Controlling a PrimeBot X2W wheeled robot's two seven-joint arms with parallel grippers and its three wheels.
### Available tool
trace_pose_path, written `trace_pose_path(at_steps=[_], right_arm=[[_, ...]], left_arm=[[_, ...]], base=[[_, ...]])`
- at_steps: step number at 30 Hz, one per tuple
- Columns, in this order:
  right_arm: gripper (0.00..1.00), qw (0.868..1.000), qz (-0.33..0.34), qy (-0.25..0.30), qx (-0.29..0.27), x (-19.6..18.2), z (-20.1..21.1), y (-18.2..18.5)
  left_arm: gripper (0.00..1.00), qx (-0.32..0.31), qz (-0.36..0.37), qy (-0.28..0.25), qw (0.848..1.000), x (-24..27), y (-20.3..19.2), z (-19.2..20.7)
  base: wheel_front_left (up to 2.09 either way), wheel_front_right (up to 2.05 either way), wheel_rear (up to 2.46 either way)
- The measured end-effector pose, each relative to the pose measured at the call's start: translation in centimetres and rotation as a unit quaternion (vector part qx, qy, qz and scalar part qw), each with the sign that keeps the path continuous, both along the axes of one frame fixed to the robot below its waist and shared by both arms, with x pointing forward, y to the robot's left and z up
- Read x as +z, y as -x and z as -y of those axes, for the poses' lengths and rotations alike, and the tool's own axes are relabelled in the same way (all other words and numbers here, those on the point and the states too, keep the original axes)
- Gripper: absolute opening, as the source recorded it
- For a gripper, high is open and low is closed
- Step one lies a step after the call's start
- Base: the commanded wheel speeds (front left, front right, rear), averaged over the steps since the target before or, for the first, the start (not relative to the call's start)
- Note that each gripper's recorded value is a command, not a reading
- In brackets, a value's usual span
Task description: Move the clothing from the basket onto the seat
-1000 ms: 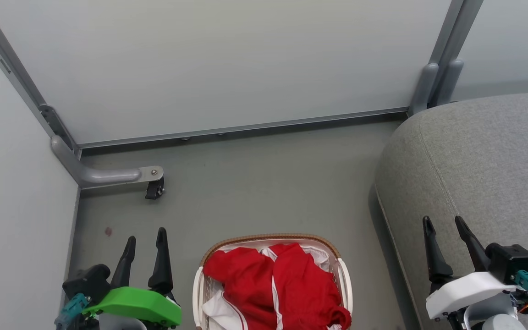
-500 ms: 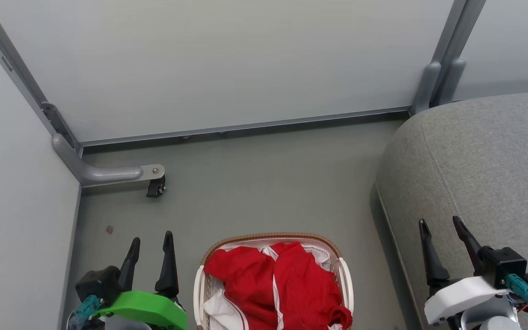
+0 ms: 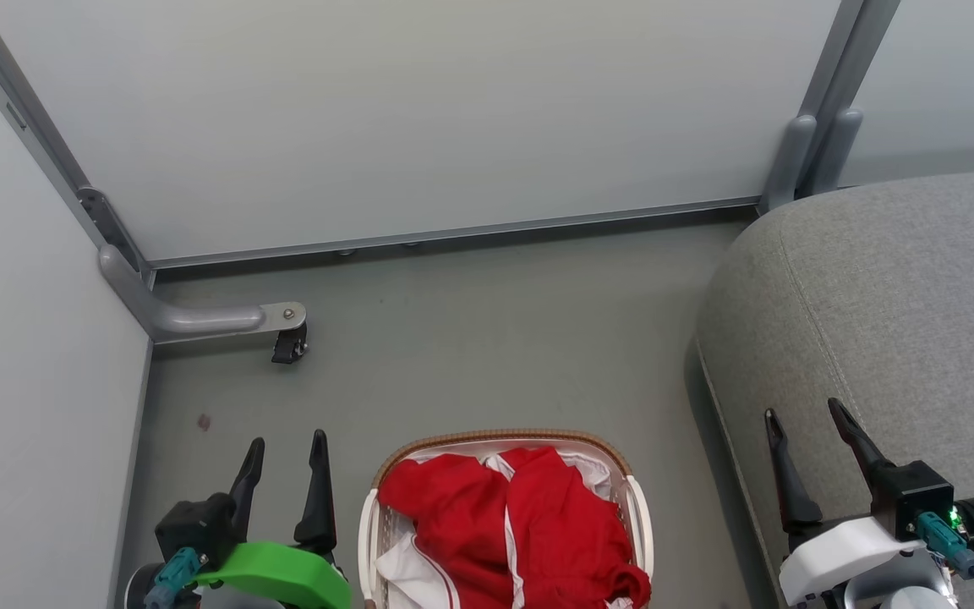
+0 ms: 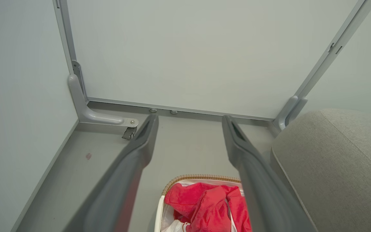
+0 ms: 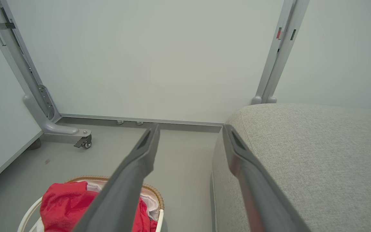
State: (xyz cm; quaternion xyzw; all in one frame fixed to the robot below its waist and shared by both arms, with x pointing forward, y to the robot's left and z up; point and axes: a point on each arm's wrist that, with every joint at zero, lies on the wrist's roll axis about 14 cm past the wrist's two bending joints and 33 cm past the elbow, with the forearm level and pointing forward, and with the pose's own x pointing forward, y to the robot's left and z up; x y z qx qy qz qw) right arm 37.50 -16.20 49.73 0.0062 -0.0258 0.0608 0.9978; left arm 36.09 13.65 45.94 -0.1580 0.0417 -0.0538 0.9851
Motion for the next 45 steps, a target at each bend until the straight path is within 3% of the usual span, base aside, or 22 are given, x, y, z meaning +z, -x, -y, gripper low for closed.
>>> trace_pose_path(at_steps=[29, 37, 45], right_arm=[[1.0, 1.0, -0.005, -0.002, -0.002, -0.4, 0.1, -0.5], [1.0, 1.0, -0.01, -0.002, -0.001, -1.0, 0.1, -2.9], [1.0, 1.0, -0.03, 0.001, -0.004, -3.1, 0.3, -5.7]], left_arm=[[1.0, -0.009, -0.016, 0.001, 1.0, -1.1, -0.5, 0.6], [1.0, -0.056, -0.035, -0.026, 0.998, -2.8, -3.1, 2.9], [1.0, -0.126, -0.109, -0.043, 0.985, -8.5, -5.2, 6.5]], base=[[0.0, 0.0, 0.0], [0.0, 0.0, 0.0], [0.0, 0.0, 0.0]])
